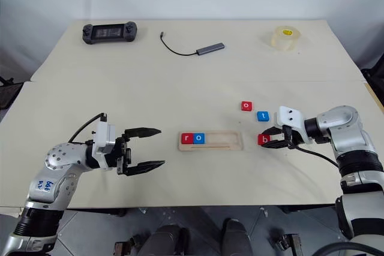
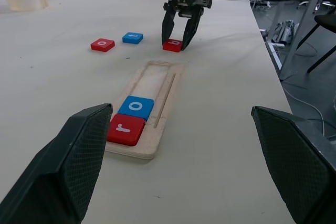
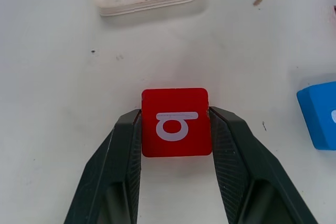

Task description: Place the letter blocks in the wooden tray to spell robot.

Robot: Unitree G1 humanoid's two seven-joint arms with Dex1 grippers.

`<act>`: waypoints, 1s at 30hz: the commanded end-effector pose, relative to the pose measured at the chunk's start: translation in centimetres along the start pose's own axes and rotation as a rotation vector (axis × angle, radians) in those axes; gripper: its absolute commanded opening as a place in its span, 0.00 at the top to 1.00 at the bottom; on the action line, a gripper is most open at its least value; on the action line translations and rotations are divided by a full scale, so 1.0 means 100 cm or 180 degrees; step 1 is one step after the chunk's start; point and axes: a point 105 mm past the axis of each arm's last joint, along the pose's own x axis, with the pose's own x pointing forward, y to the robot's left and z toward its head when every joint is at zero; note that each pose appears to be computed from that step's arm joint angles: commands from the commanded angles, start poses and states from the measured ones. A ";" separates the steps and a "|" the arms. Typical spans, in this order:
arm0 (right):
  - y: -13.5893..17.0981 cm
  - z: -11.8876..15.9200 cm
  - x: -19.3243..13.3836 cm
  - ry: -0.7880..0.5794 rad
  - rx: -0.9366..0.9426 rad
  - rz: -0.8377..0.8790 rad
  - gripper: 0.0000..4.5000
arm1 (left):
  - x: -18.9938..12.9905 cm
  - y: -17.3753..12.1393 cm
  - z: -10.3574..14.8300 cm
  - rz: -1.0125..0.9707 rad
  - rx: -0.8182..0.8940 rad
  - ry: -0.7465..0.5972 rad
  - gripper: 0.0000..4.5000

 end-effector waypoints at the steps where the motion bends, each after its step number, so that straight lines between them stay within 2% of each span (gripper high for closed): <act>1: -0.008 0.038 -0.006 -0.0326 -0.0127 -0.0007 0.67 | -0.004 0.001 0.009 0.0053 0.0133 -0.0069 0.00; 5: 0.000 0.088 0.007 -0.0611 -0.0127 0.0263 0.67 | -0.006 0.002 0.007 0.0093 0.0140 -0.0048 0.00; 9: 0.011 0.110 0.034 -0.0532 -0.0168 0.0381 0.67 | -0.006 0.003 0.006 0.0128 0.0145 -0.0045 0.00; 16: 0.013 0.118 0.068 -0.0444 -0.0297 0.0233 0.67 | -0.005 0.000 0.006 0.0170 0.0141 -0.0059 0.00; 30: 0.026 0.112 0.086 -0.0394 -0.0305 0.0355 0.67 | -0.008 0.002 0.008 0.0283 0.0153 -0.0056 0.00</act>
